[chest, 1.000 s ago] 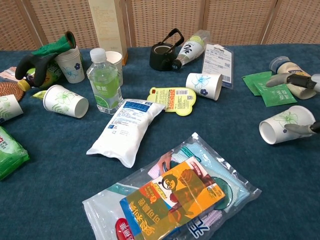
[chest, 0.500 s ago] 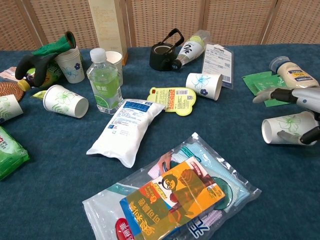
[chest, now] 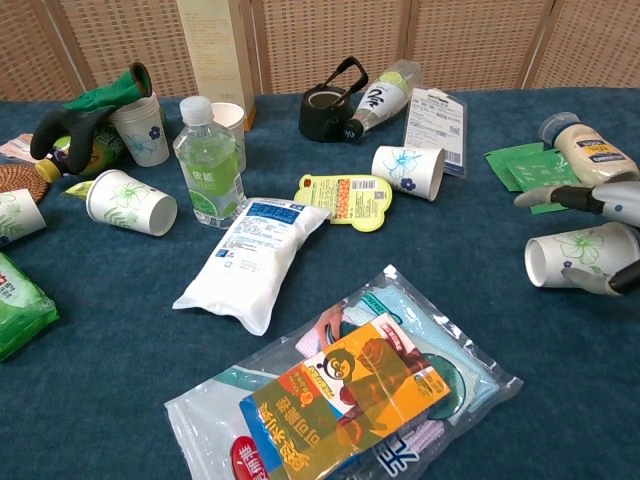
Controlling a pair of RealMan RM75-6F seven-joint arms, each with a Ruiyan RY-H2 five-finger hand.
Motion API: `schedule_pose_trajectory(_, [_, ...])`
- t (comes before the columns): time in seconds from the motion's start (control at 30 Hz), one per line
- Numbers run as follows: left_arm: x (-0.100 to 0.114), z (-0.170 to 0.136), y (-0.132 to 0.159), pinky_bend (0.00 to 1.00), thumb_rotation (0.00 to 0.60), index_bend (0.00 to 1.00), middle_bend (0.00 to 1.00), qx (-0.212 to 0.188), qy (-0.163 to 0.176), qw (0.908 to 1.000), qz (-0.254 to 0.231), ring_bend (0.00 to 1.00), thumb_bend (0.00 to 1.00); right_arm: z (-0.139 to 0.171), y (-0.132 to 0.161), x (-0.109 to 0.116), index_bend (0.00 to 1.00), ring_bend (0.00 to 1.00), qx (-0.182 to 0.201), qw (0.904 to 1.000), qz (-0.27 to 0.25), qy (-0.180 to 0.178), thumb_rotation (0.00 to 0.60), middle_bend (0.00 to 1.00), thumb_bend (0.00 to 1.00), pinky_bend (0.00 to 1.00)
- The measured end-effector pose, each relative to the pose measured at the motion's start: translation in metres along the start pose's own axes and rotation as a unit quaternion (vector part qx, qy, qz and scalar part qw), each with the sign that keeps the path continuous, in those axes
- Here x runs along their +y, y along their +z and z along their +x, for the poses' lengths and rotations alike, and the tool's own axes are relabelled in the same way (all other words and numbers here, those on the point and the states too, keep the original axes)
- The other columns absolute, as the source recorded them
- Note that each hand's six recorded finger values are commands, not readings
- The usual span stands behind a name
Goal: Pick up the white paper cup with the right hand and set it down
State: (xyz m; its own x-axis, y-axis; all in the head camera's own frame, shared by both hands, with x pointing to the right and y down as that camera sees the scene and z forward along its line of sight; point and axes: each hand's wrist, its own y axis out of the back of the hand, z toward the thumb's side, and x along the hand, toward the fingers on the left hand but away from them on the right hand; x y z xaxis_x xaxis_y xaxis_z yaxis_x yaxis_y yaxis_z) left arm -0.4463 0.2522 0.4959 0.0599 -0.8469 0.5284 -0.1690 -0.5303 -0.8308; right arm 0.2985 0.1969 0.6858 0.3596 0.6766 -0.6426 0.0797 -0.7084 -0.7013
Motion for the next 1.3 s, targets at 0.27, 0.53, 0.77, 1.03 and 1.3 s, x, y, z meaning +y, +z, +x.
schedule_pose_trajectory(0.27, [0.000, 0.000, 0.000, 0.00, 0.600, 0.00, 0.00, -0.001, -0.001, 1.0000, 0.001, 0.00, 0.24, 0.000, -0.002, -0.003, 0.00, 0.00, -0.013, 0.9996, 0.008, 0.025, 0.448, 0.00, 0.36, 0.00])
schedule_pose_trajectory(0.53, [0.001, 0.000, -0.001, 0.00, 0.600, 0.00, 0.00, -0.001, 0.001, 1.0000, 0.000, 0.00, 0.24, -0.005, -0.009, -0.006, 0.00, 0.00, -0.025, 0.9993, 0.024, 0.017, 0.573, 0.00, 0.31, 0.00])
schedule_pose_trajectory(0.77, [0.001, 0.000, -0.001, 0.00, 0.600, 0.00, 0.00, 0.000, 0.000, 1.0000, -0.001, 0.00, 0.24, -0.009, -0.012, -0.008, 0.18, 0.00, -0.029, 0.9995, 0.010, 0.002, 0.600, 0.00, 0.31, 0.00])
schedule_pose_trajectory(1.03, [0.000, 0.000, 0.000, 0.00, 0.600, 0.00, 0.00, -0.001, 0.000, 1.0000, 0.000, 0.00, 0.24, -0.010, -0.016, -0.009, 0.42, 0.00, -0.031, 0.9994, -0.005, -0.013, 0.600, 0.00, 0.29, 0.00])
schedule_pose_trajectory(1.3, [-0.001, 0.000, 0.000, 0.00, 0.600, 0.00, 0.00, -0.001, -0.001, 1.0000, 0.000, 0.00, 0.24, -0.008, -0.013, -0.006, 0.45, 0.00, -0.026, 0.9985, -0.038, -0.029, 0.600, 0.00, 0.29, 0.00])
